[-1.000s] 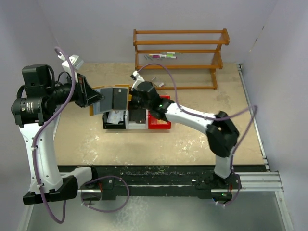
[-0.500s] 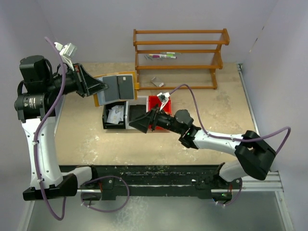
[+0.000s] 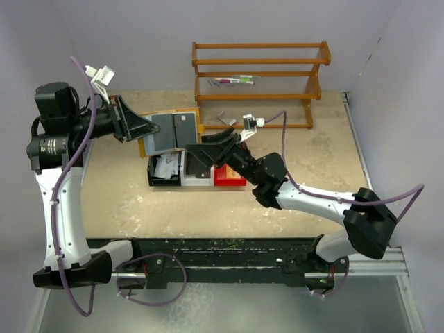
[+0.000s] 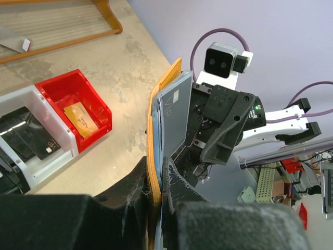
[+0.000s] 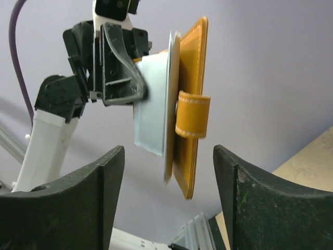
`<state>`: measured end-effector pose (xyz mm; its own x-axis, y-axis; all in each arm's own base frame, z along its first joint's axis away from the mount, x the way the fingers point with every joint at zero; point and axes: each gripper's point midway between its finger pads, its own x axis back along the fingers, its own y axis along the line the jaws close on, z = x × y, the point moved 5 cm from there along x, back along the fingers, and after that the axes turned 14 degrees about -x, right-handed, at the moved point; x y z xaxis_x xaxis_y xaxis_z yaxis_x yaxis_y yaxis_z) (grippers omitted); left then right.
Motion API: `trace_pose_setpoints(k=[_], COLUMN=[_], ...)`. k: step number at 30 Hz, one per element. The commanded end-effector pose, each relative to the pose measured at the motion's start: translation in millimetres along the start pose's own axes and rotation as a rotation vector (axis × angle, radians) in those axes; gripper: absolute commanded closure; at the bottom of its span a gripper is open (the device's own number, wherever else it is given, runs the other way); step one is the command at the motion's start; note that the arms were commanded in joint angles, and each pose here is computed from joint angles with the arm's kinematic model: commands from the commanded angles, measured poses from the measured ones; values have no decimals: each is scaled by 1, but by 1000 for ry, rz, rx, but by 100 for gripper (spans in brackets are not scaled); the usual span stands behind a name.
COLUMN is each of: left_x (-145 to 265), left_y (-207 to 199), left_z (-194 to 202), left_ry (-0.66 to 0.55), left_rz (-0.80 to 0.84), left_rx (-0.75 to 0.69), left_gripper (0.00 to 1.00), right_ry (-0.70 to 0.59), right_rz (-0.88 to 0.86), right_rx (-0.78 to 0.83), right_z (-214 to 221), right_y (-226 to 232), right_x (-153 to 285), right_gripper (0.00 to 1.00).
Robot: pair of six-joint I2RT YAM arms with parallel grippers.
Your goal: Take the credit cards out of the card holder
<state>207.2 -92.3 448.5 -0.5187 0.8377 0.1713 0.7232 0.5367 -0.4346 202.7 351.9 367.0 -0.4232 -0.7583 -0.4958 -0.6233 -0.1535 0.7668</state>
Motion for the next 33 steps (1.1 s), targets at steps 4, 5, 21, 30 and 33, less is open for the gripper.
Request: trace_pose_setpoints(k=[4, 5, 21, 30, 33], left_x=[3, 3, 9, 3, 2], left_y=[-12, -12, 9, 15, 10], left_z=[1, 3, 42, 57, 60], left_ry=[-22, -19, 122, 121, 113], left_rz=[81, 86, 36, 126, 187], left_rx=[-45, -45, -341, -321, -294], left_gripper=[100, 98, 4, 14, 15], right_ry=[10, 23, 791, 892, 919], right_rz=[-69, -74, 73, -21, -13], right_rx=[-30, -41, 235, 269, 259], right_z=[-5, -4, -9, -10, -6], right_y=[21, 23, 12, 21, 15], right_x=[-21, -20, 15, 2, -5], right_gripper=[81, 93, 100, 100, 100])
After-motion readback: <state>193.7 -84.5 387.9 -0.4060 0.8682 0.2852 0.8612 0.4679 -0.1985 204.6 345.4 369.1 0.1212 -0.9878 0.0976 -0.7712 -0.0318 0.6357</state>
